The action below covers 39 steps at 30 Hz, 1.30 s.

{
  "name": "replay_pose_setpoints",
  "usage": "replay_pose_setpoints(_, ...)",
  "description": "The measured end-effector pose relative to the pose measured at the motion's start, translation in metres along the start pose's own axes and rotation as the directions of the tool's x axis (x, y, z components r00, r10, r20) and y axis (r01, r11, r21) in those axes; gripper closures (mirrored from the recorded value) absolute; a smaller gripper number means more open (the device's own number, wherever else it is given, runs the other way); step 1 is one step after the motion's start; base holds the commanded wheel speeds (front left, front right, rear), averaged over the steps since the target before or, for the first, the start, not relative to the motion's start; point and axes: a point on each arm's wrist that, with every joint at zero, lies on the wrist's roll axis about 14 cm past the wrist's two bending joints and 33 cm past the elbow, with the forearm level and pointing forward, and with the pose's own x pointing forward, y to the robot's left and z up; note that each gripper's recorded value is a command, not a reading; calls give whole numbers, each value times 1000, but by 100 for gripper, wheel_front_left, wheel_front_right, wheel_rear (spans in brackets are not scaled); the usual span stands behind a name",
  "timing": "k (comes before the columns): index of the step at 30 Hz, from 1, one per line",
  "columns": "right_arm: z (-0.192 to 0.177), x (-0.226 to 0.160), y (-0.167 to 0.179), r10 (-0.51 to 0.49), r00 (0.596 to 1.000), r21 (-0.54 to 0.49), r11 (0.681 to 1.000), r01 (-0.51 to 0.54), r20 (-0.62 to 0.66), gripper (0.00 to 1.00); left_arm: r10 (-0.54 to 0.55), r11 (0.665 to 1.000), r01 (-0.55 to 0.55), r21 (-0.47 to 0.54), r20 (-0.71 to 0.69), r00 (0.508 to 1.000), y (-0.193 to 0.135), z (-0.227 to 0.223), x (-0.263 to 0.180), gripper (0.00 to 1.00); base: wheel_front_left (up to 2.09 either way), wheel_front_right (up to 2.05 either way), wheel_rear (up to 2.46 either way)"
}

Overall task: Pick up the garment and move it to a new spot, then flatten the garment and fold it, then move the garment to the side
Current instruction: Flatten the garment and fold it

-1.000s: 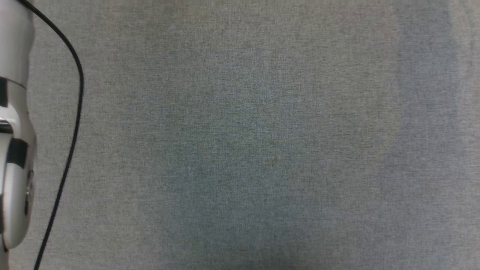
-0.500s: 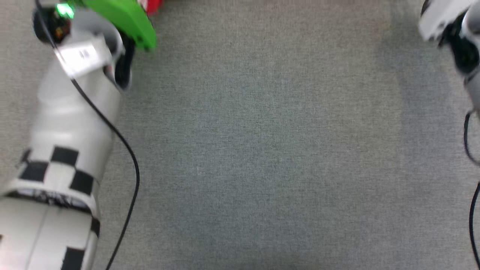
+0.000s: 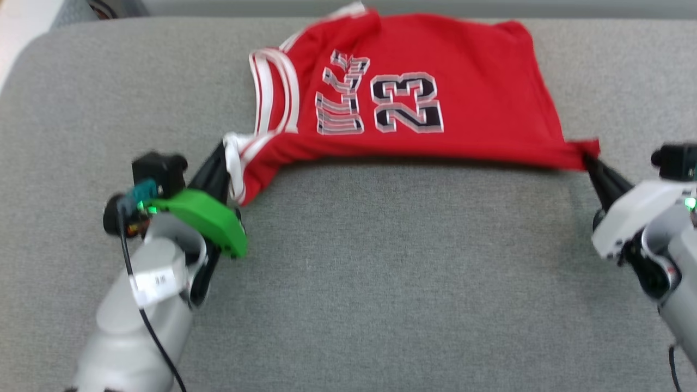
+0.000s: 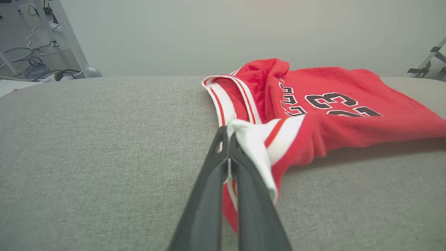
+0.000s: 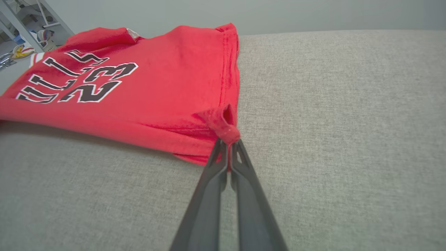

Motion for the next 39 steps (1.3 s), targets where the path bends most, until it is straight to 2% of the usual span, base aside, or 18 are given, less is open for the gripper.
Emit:
replay_pose_setpoints(13, -50, -109, 2, -48, 998, 89, 995, 52, -41, 100, 43, 999, -43, -6, -48, 998, -24, -19, -117, 100, 0, 0, 0)
replay_pose_setpoints(19, -70, -149, 9, -90, 994, 133, 986, 99, -70, 100, 70, 997, -71, -8, -71, 995, -28, -17, -150, 100, 0, 0, 0)
replay_pose_setpoints(20, -81, -167, 17, -109, 988, 158, 980, 125, -105, 100, 86, 996, -88, -19, -101, 991, -31, -21, -163, 100, 0, 0, 0)
replay_pose_setpoints(24, -93, -185, 26, -140, 977, 180, 969, 168, -162, 100, 101, 994, -106, -30, -140, 985, -33, -26, -177, 100, 0, 0, 0)
replay_pose_setpoints(31, -78, -184, 34, -159, 968, 132, 974, 186, -192, 100, 65, 997, -72, -31, -175, 982, -39, -27, -176, 100, 0, 0, 0)
replay_pose_setpoints(39, -43, -141, 34, -126, 982, 66, 989, 136, -139, 100, -23, 999, 27, 21, -165, 986, -40, -16, -132, 100, 0, 0, 0)
